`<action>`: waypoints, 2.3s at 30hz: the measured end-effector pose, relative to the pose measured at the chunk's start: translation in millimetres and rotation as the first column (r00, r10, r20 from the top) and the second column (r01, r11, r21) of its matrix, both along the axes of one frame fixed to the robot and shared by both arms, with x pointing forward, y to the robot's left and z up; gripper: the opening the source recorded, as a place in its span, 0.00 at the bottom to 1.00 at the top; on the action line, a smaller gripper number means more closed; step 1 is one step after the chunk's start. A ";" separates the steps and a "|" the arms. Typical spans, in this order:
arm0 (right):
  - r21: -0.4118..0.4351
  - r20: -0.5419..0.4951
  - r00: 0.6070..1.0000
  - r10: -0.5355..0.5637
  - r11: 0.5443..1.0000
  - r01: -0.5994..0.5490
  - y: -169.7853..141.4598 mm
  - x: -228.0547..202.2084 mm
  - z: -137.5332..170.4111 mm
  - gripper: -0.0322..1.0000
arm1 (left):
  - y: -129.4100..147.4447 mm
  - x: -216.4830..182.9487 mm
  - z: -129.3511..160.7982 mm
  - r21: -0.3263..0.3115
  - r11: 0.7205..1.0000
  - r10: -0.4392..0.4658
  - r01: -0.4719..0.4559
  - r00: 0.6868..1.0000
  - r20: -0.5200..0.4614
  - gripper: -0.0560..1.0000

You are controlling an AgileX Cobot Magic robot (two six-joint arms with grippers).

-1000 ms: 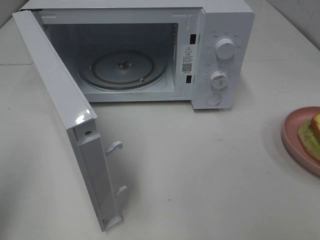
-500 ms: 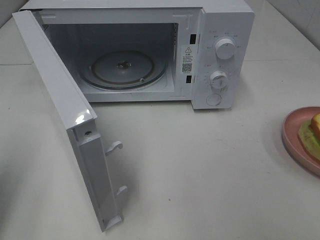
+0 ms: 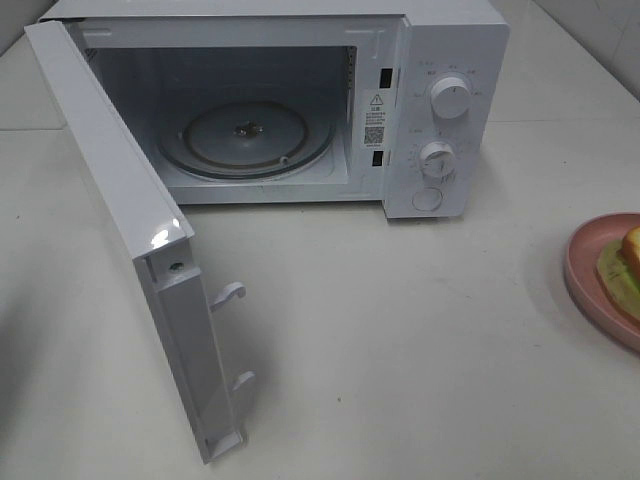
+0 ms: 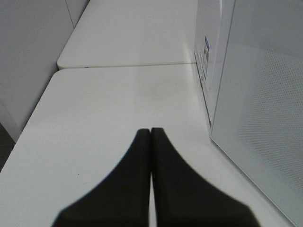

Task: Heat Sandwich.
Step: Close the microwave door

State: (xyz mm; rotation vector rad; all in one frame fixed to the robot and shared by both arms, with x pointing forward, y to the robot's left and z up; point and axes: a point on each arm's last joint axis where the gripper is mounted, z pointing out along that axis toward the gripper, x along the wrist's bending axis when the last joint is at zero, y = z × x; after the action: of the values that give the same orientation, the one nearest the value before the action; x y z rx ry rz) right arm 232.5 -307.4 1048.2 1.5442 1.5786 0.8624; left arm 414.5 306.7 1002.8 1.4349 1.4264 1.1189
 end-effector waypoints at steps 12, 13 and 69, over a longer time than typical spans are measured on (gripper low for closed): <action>0.000 0.000 1.000 0.000 1.000 0.000 0.0 0.0 0.0 0.76 | -11.5 28.5 -17.7 0.041 0.989 -0.145 0.143 0.988 0.058 0.05; 0.000 0.000 1.000 0.000 1.000 0.000 0.0 0.0 0.0 0.76 | -14.7 31.8 -22.0 0.036 0.983 -0.181 0.179 0.982 0.056 0.05; 0.000 0.000 1.000 0.000 1.000 0.000 0.0 0.0 0.0 0.76 | -164.9 82.1 -52.7 -0.101 0.864 -0.490 0.493 0.870 0.057 0.05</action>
State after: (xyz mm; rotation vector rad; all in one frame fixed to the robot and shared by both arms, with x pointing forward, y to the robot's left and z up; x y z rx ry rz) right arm 232.5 -307.4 1048.2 1.5442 1.5786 0.8624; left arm 496.6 141.8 950.1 1.5746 0.9961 0.7160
